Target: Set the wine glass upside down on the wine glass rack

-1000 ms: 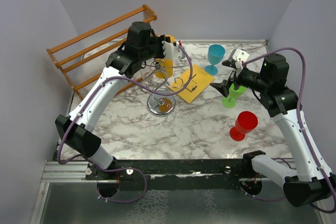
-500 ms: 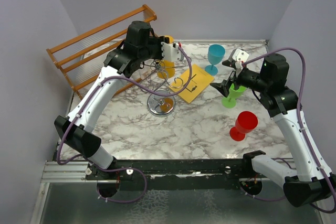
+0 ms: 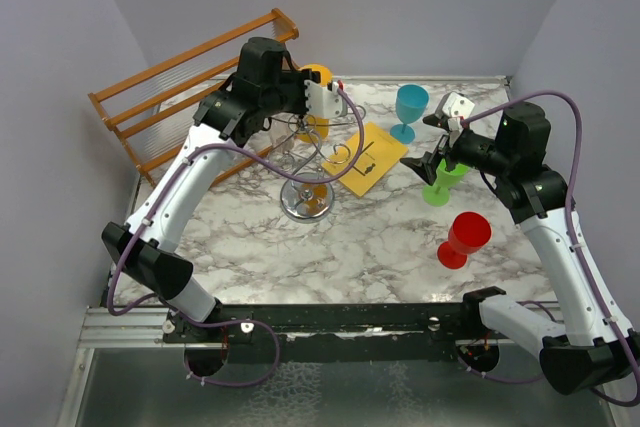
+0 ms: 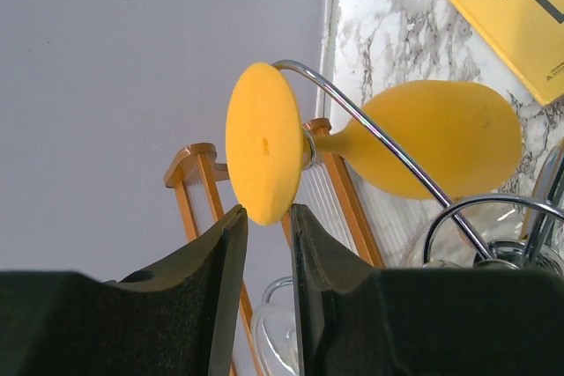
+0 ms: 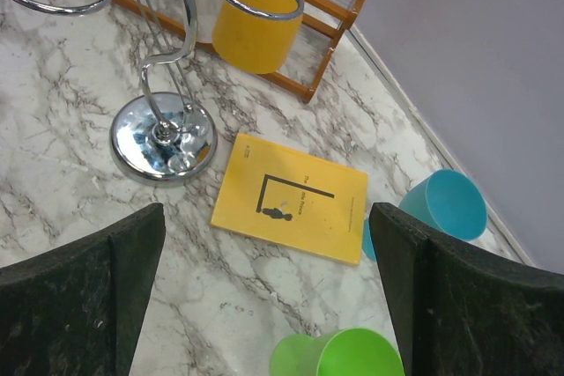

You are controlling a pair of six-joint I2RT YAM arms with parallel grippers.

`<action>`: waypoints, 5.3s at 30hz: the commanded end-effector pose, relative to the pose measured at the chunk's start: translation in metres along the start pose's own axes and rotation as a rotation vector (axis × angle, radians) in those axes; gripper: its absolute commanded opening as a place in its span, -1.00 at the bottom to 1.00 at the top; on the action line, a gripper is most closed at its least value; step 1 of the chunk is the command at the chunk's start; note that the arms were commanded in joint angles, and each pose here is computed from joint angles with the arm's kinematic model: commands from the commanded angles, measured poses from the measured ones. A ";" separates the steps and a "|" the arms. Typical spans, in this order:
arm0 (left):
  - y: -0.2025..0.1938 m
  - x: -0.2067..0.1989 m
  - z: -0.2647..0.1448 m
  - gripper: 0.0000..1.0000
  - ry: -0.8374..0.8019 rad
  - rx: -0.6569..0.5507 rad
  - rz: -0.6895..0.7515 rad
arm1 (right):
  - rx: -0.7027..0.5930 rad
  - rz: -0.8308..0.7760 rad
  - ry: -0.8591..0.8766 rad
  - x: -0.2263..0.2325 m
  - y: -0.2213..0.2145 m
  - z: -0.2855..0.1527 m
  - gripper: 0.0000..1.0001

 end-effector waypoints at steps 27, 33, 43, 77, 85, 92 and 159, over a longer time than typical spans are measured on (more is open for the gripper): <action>0.067 0.073 -0.068 -0.39 0.262 -0.288 -0.218 | 0.160 0.043 -0.349 -0.059 -0.009 -0.024 0.96; 0.077 0.091 -0.098 -0.20 0.369 -0.357 -0.445 | 0.344 0.132 -0.452 -0.070 -0.043 -0.035 0.93; 0.044 0.089 -0.128 0.78 0.514 -0.261 -0.651 | 0.565 0.208 -0.551 -0.078 -0.109 -0.064 0.72; 0.040 0.067 -0.136 0.83 0.446 -0.228 -0.638 | 0.905 0.338 -0.345 -0.059 -0.227 -0.040 -0.17; 0.035 0.064 -0.132 0.83 0.444 -0.209 -0.636 | 0.866 0.376 -0.303 -0.057 -0.227 -0.032 -0.37; 0.024 0.067 -0.136 0.93 0.508 -0.171 -0.659 | 0.816 0.369 -0.271 -0.065 -0.215 -0.025 -0.81; 0.152 0.031 -0.072 0.17 -0.217 -0.658 -1.372 | -0.380 0.223 -0.103 -0.113 0.189 -0.042 -0.98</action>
Point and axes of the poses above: each gripper's point midway between its finger pads, its own z axis out along the fingers, its own x axis along the line the jaws close on, y = z × x, the point moved 1 cm from there along -z, back along the fingers, and after that the axes turned 9 degrees about -z, right-handed, at the moved point
